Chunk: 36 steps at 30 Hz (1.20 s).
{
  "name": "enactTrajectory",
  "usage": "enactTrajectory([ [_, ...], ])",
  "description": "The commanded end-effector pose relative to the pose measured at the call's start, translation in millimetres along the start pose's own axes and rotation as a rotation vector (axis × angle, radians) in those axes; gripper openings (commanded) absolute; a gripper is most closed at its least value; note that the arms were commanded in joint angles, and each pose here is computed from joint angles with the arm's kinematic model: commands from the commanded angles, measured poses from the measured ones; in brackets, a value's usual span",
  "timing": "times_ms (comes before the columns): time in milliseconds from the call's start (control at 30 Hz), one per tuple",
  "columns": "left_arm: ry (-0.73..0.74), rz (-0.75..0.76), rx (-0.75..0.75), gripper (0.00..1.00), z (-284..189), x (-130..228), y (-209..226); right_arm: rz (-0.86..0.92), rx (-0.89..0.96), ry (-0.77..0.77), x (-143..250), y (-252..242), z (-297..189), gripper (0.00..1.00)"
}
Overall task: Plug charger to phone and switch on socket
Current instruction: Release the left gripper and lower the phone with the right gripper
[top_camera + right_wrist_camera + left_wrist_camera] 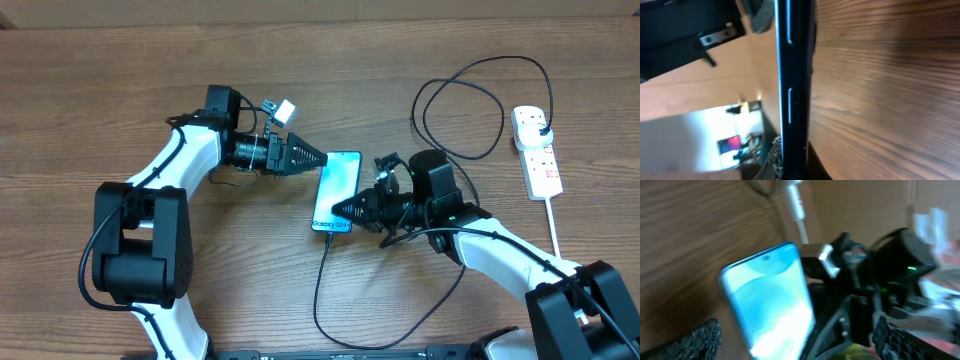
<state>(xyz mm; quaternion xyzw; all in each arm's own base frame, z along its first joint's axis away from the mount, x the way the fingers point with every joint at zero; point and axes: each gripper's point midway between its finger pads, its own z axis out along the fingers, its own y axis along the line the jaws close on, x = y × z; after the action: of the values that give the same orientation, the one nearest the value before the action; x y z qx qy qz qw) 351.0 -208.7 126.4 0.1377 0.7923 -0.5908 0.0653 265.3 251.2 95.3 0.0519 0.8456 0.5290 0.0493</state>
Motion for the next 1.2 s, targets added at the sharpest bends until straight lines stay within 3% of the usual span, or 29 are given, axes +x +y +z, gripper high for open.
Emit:
enactTrajectory([
  [0,0.009,0.012,-0.245,1.0,-8.2,-0.5,40.6,-0.068,0.064,-0.085,-16.0,-4.6,-4.1,0.04],
  [133,0.026,0.012,-0.442,1.0,-18.8,2.1,72.1,-0.003,0.188,-0.122,-16.7,-31.2,-6.7,0.04],
  [233,0.031,0.011,-0.501,1.0,-23.4,2.9,81.3,0.028,0.268,-0.141,-14.8,-47.5,-8.4,0.04],
  [567,0.031,0.011,-0.512,1.0,-24.3,2.9,82.8,0.011,0.412,-0.194,-8.2,-74.3,-6.1,0.04],
  [1167,0.032,0.012,-0.52,1.0,-25.0,2.9,84.1,-0.004,0.437,-0.234,-14.9,-76.7,-8.1,0.04],
])
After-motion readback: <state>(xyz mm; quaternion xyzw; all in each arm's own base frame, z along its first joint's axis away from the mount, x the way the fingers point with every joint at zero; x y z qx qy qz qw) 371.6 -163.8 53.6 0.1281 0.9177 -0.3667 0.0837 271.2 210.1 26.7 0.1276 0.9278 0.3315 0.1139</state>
